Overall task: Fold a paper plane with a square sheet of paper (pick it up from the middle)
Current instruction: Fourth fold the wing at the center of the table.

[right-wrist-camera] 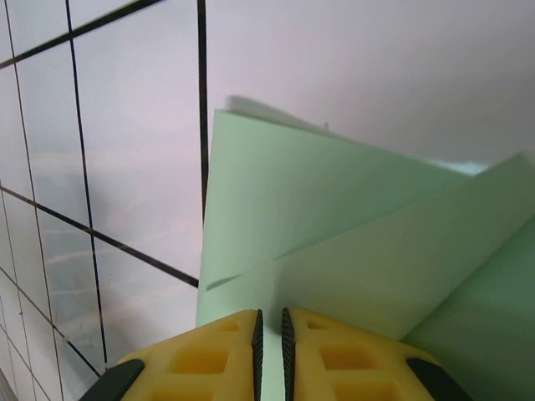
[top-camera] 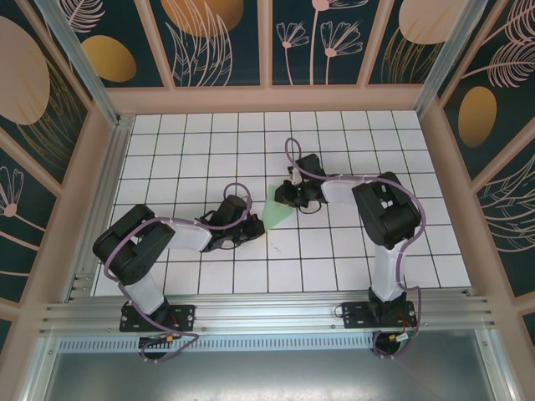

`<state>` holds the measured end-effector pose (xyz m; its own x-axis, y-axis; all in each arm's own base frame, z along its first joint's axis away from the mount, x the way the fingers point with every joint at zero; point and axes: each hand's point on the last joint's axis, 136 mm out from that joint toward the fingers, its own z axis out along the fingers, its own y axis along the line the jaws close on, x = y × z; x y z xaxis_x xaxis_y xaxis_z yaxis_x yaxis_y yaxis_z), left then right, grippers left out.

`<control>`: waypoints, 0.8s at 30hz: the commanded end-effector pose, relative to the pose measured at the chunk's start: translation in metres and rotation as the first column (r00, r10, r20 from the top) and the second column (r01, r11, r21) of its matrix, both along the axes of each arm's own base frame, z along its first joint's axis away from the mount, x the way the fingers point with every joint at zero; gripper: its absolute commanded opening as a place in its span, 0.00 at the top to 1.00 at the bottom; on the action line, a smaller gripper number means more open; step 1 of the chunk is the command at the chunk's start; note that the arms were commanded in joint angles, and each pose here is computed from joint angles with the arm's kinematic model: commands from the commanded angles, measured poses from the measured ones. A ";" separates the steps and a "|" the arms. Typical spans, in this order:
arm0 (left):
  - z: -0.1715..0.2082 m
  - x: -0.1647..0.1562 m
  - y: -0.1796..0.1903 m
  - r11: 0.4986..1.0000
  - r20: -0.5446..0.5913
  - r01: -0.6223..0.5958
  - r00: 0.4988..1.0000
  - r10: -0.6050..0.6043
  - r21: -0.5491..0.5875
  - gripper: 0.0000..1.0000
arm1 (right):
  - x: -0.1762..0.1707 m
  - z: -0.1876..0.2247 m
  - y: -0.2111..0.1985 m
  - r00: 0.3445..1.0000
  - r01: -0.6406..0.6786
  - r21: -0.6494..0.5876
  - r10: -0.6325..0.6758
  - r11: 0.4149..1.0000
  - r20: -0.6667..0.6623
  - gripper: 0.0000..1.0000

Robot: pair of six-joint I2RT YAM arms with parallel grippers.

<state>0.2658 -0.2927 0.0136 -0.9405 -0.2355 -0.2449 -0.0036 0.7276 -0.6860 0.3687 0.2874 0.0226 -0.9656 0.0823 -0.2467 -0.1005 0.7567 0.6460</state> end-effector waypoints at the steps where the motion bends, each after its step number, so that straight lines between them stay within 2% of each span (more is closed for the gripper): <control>1: -0.042 -0.029 0.030 0.990 -0.137 -0.008 0.990 0.027 0.137 1.00 | 0.024 0.006 -0.004 0.997 0.000 -0.016 0.001 1.000 0.073 0.81; 8: -0.042 -0.028 0.031 0.991 -0.136 -0.017 0.990 0.035 0.136 1.00 | 0.018 0.043 0.003 0.991 -0.044 0.054 0.037 0.998 0.132 0.80; 12: -0.042 -0.027 0.031 0.991 -0.136 -0.021 0.990 0.040 0.135 1.00 | -0.005 0.060 0.009 0.988 -0.078 0.092 0.065 0.993 0.140 0.79; 18: -0.043 -0.028 0.030 0.991 -0.137 -0.020 0.990 0.038 0.136 1.00 | -0.052 0.041 0.027 0.994 -0.103 0.100 0.098 0.990 0.050 0.84; 24: -0.042 -0.027 0.030 0.990 -0.136 -0.017 0.990 0.036 0.136 1.00 | -0.069 0.022 0.039 0.994 -0.111 0.082 0.113 0.990 -0.010 0.90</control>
<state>0.2660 -0.2924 0.0135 -0.9399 -0.2418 -0.2410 -0.0107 0.7266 -0.6870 0.2992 0.3213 0.0486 -0.9675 -0.0233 -0.2517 -0.1979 0.6895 0.6967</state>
